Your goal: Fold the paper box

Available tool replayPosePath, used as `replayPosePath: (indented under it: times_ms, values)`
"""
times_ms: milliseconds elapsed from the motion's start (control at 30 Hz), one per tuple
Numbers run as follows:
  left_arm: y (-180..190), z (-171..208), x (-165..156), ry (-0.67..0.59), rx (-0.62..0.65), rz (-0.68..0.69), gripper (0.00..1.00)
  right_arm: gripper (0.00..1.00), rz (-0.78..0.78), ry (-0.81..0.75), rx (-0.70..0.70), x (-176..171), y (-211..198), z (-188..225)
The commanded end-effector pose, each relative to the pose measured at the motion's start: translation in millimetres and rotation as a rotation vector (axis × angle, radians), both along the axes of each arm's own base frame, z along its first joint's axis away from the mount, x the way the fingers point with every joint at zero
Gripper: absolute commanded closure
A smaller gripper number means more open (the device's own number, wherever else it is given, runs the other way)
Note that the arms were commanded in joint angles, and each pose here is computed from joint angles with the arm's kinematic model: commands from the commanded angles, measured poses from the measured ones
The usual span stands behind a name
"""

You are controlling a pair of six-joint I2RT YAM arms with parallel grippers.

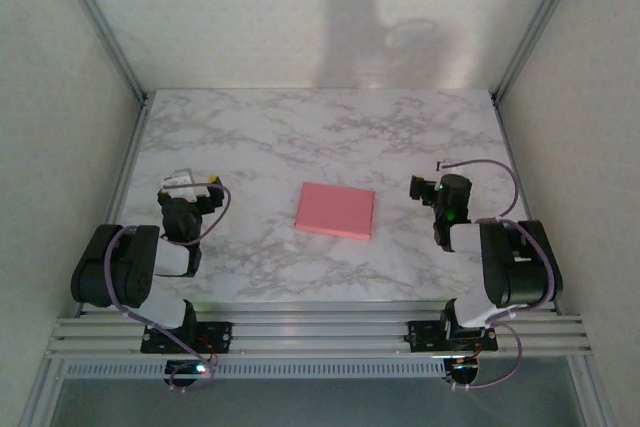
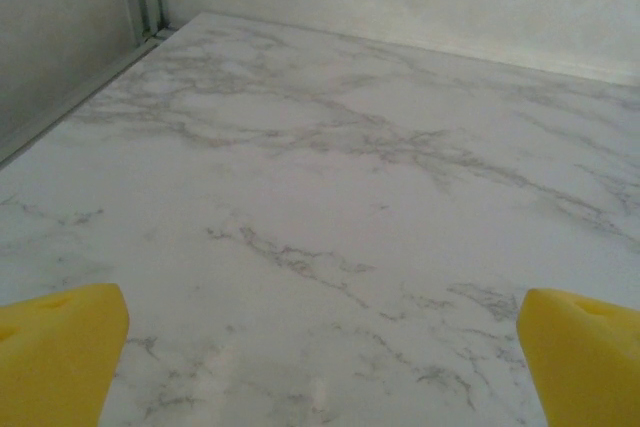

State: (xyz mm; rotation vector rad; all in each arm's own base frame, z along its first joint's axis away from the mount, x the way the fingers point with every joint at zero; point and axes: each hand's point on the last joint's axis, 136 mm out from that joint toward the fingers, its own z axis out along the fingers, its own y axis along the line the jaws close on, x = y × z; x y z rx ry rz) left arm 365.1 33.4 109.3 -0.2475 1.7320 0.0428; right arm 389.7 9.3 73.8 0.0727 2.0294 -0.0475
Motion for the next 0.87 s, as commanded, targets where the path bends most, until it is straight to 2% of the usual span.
replayPosePath:
  times_ms: [0,200,267,333,400,467,833]
  values:
    - [1.4,23.2,5.9,-0.095,-0.008,-0.038,0.01,0.01,0.061,-0.078,0.011,5.1,6.9,11.2]
    - [-2.4,21.8,6.6,-0.088,-0.011,-0.07,0.01,0.01,0.064,-0.072,0.011,4.6,7.1,10.7]
    - [-2.4,22.0,6.6,-0.089,-0.011,-0.07,0.01,0.01,0.245,-0.098,0.039,-2.5,33.9,12.8]
    - [-2.4,22.7,6.8,-0.091,-0.01,-0.07,0.01,0.01,0.296,-0.121,0.05,-8.0,40.1,14.9]
    - [-2.5,22.4,6.6,-0.09,-0.01,-0.07,0.01,0.01,0.256,-0.115,0.052,-2.8,33.8,15.8]
    - [-2.7,22.3,6.6,-0.09,-0.011,-0.071,0.01,0.01,0.11,-0.064,0.054,5.1,10.4,9.9]
    - [2.2,22.3,7.6,-0.087,-0.014,-0.041,0.01,0.01,0.102,-0.068,0.051,4.8,9.0,10.6]
